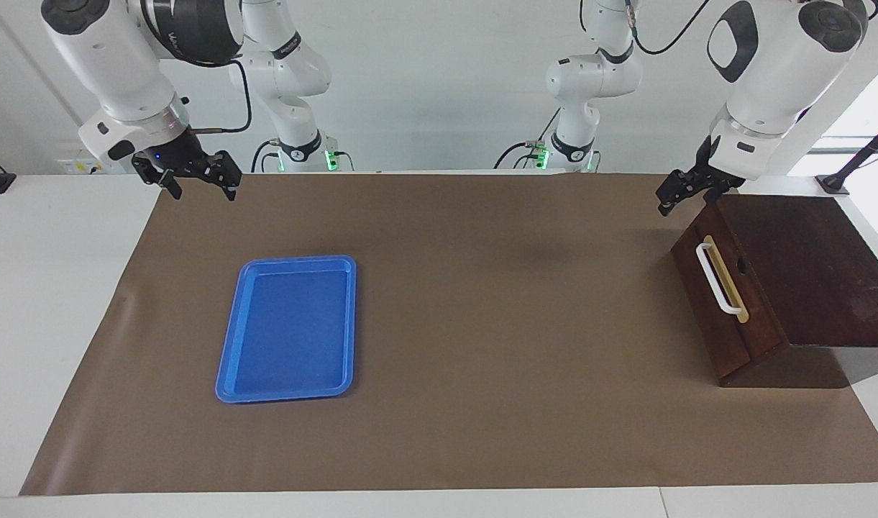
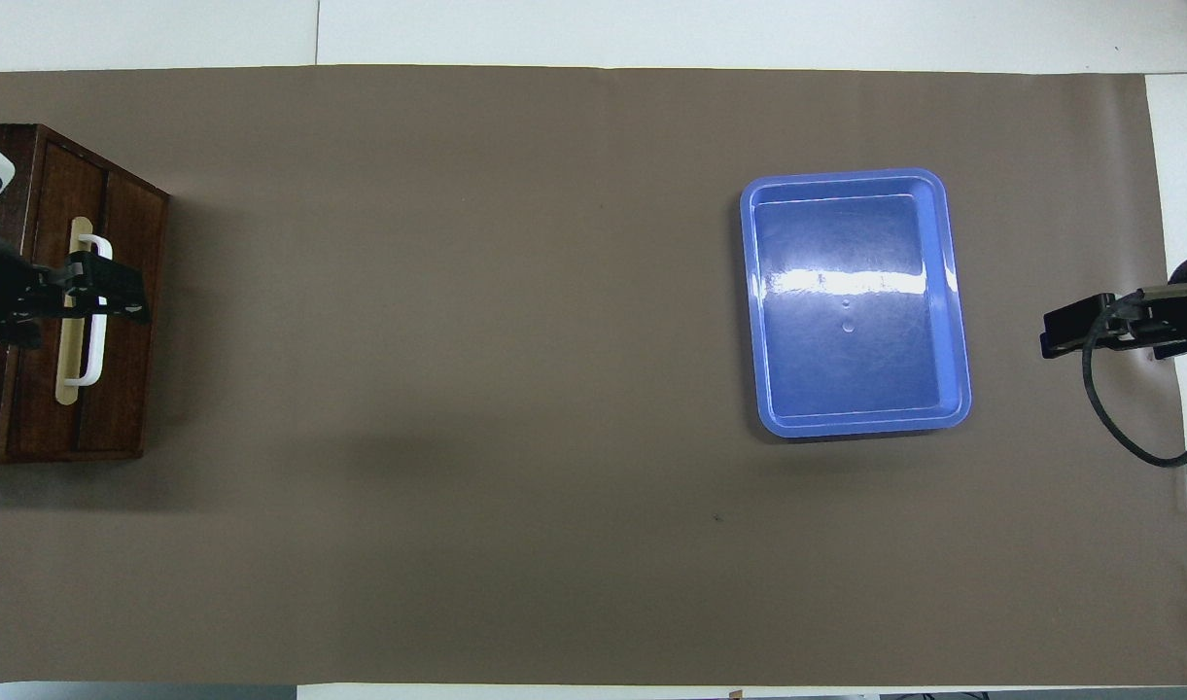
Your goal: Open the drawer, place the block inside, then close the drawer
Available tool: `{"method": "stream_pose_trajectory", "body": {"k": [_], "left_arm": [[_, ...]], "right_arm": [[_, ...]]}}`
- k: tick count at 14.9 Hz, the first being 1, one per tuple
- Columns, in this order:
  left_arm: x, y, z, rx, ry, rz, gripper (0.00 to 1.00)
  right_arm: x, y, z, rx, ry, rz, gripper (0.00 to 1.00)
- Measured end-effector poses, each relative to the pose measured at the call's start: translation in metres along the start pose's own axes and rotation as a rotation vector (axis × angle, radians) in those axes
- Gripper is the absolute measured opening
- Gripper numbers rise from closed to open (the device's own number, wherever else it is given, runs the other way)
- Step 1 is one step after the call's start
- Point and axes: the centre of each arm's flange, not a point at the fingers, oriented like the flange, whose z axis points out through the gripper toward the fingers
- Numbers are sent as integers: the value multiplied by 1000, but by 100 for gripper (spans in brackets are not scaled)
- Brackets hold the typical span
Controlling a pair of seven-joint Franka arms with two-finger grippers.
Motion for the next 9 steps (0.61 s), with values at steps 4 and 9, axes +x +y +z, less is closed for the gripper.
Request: {"method": "stream_pose_trajectory", "body": {"k": [4,9], "left_arm": [[1,-1,-6,-3,12,22,100],[2,-8,-9,-4,17,55,100]], "right_arm": [[0,0,0,0,0,0,100],[0,0,0,0,0,0,100]]}}
